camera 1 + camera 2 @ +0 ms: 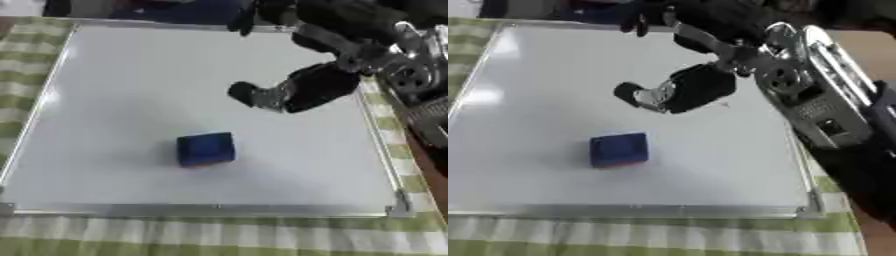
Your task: Wipe the whiteboard clean with a brush.
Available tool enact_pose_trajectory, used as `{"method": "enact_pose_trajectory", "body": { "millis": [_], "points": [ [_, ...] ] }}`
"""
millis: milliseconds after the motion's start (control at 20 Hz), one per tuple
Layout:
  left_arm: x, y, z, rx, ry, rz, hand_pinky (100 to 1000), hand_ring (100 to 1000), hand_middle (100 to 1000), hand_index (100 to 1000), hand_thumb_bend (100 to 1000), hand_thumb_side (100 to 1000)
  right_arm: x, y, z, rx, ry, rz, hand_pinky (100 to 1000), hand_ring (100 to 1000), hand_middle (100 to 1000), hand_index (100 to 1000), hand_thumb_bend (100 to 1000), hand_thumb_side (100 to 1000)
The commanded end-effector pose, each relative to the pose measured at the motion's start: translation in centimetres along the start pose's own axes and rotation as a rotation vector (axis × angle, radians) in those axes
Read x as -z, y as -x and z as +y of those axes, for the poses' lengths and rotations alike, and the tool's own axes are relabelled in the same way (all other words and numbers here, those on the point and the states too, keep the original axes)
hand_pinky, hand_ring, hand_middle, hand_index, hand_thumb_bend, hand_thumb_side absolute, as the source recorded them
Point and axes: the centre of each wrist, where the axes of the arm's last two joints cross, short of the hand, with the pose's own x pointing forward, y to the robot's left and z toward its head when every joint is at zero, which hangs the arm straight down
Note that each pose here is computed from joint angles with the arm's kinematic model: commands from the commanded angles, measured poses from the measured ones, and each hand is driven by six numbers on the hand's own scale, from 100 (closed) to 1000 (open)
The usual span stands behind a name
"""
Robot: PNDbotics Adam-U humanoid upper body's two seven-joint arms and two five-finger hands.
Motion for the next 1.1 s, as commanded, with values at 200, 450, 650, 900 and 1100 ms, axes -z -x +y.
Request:
{"method": "enact_pose_trajectory", "body": {
  "millis": [200, 450, 650, 900, 1100],
  "points": [
    [0.6, -0.7, 0.2, 0.01, 0.02, -0.028, 735, 879, 877, 925, 459, 1000, 0.5, -1.2, 0.3, 0.026, -0.086, -0.04, 838, 870, 736, 914, 378, 638],
    [0.7, -0.8, 0.1, 0.007, 0.023, -0.032, 734, 878, 875, 922, 450, 1000, 0.9, -1.9, 1.1, 0.004, -0.184, -0.047, 846, 881, 752, 919, 395, 542],
    [0.8, -0.8, 0.0, 0.0, 0.03, -0.035, 733, 878, 875, 920, 445, 1000, 1.1, -2.3, 1.6, -0.018, -0.246, -0.053, 848, 886, 761, 925, 380, 512],
    [0.9, -0.8, -0.1, -0.003, 0.03, -0.038, 733, 878, 875, 920, 440, 1000, 1.2, -2.6, 2.3, -0.01, -0.311, -0.047, 848, 887, 764, 924, 398, 503],
    [0.9, -0.8, -0.2, -0.007, 0.028, -0.037, 733, 879, 875, 920, 436, 1000, 1.3, -2.8, 2.6, -0.01, -0.315, -0.036, 846, 885, 761, 922, 399, 515]
  ]
}}
